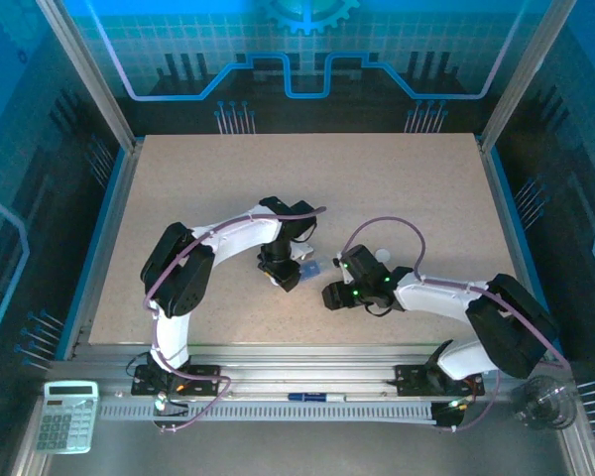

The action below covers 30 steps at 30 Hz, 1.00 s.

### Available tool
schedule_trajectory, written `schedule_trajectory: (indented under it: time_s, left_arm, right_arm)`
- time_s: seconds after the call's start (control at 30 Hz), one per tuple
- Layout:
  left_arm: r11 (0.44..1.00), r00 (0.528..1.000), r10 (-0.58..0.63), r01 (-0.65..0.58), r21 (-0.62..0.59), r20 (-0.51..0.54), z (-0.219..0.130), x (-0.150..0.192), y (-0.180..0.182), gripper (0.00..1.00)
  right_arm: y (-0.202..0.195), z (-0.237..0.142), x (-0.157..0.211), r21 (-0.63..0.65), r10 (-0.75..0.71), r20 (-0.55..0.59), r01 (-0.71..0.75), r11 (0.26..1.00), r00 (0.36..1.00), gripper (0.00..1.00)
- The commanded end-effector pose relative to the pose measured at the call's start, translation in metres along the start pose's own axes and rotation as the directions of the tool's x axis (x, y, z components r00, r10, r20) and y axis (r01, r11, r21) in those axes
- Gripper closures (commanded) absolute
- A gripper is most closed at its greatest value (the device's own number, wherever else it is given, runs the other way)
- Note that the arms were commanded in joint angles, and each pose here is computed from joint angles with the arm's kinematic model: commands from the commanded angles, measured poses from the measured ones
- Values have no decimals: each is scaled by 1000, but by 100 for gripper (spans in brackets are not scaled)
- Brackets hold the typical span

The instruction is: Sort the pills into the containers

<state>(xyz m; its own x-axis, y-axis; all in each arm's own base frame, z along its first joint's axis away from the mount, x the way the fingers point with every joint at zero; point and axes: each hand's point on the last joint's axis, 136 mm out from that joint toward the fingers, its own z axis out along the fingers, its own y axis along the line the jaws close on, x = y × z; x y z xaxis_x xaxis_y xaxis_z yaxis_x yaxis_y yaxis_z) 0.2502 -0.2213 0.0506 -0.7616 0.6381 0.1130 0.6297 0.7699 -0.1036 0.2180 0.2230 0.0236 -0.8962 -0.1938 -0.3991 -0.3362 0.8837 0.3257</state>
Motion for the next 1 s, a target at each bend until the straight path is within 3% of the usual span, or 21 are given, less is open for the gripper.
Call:
schedule_trajectory:
  time_s: [0.0, 0.47, 0.97]
  left_arm:
    - [1000, 1000, 9, -9, -1, 2, -7, 4, 1, 100]
    - [1000, 999, 11, -11, 10, 39, -19, -1, -3, 100]
    - [1000, 998, 7, -8, 12, 68, -27, -3, -3, 100]
  right_arm:
    - [-9, -7, -2, 54, -10, -1, 10, 998, 1000, 33]
    - [-14, -3, -47, 43, 24, 47, -26, 999, 999, 31]
    - [-26, 14, -101, -25, 162, 76, -160, 987, 984, 31]
